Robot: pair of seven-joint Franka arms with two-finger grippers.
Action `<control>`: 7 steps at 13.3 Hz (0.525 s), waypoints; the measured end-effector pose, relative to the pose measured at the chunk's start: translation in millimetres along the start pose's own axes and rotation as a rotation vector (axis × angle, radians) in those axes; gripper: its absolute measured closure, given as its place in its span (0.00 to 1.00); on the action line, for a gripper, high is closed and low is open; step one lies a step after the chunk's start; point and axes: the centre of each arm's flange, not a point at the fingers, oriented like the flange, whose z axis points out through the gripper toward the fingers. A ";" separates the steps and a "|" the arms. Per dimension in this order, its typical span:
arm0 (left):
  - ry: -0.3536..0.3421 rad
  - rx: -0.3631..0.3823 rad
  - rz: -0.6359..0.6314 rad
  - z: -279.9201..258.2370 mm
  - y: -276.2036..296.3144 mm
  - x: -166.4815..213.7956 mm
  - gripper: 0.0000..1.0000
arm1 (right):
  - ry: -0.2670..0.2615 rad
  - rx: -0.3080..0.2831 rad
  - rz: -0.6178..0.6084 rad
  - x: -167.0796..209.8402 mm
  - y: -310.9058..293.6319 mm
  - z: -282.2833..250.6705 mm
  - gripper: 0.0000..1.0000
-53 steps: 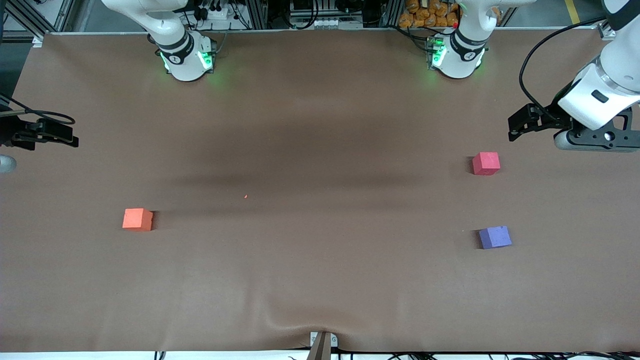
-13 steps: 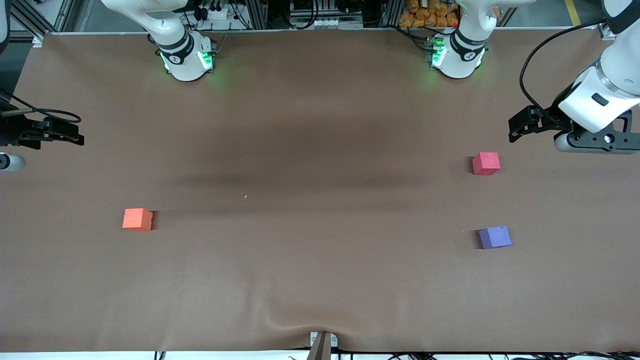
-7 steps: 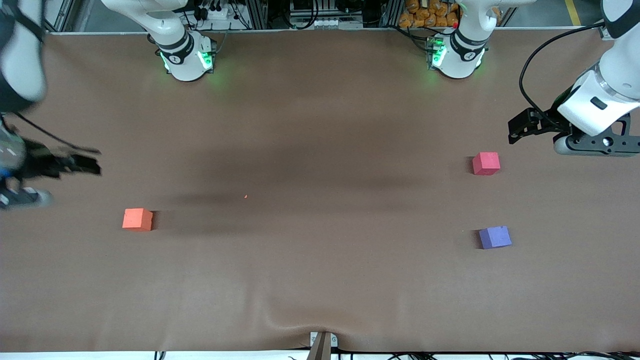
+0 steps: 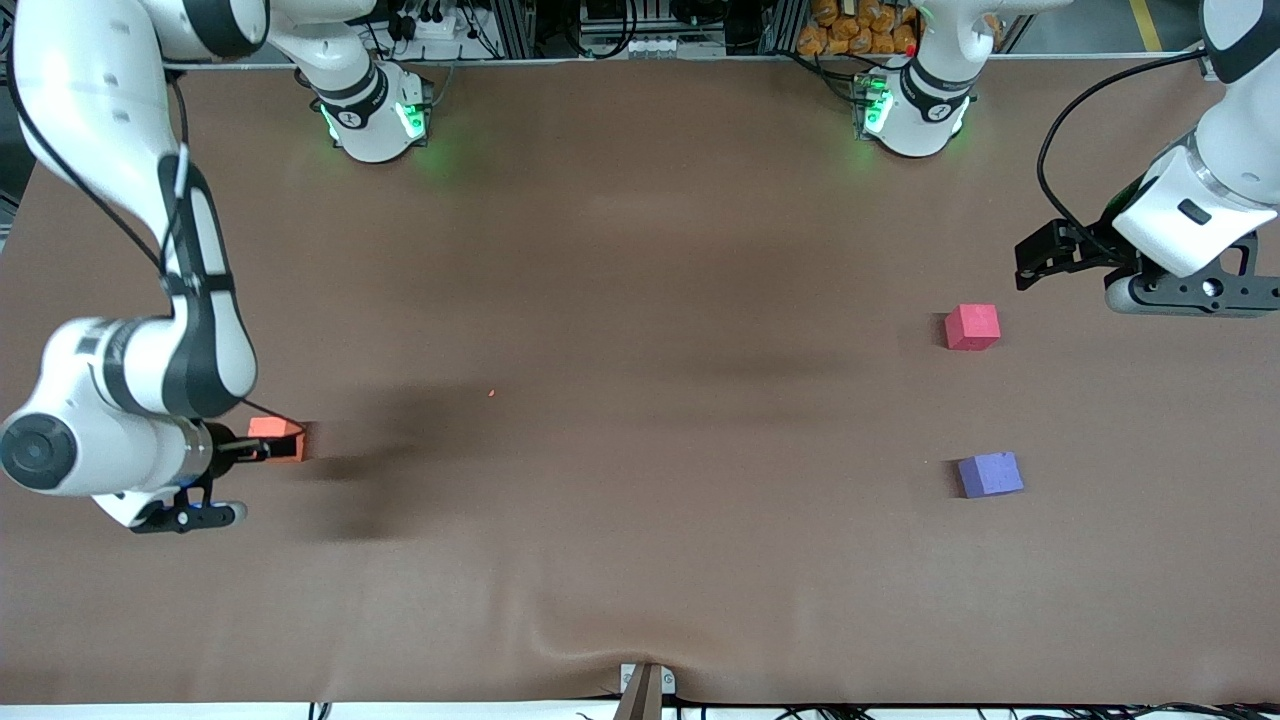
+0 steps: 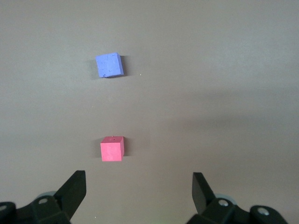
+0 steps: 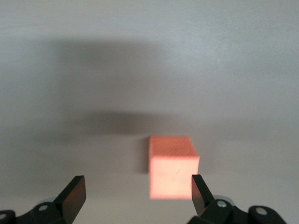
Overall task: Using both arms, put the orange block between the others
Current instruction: 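Reach the right gripper down over the orange block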
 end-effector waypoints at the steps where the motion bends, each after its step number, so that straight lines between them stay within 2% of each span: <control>1: 0.000 0.000 0.000 0.0 -0.1 0.1 0.00 | 0.007 -0.006 -0.037 3.7 7.3 12.9 0.00; 3: 0.000 0.000 0.000 0.1 -0.2 0.1 0.00 | 0.022 -0.013 -0.101 9.0 10.8 27.5 0.00; 7: 0.000 0.000 -0.001 0.2 -0.3 0.1 0.00 | 0.006 -0.012 -0.110 9.9 20.1 46.8 0.00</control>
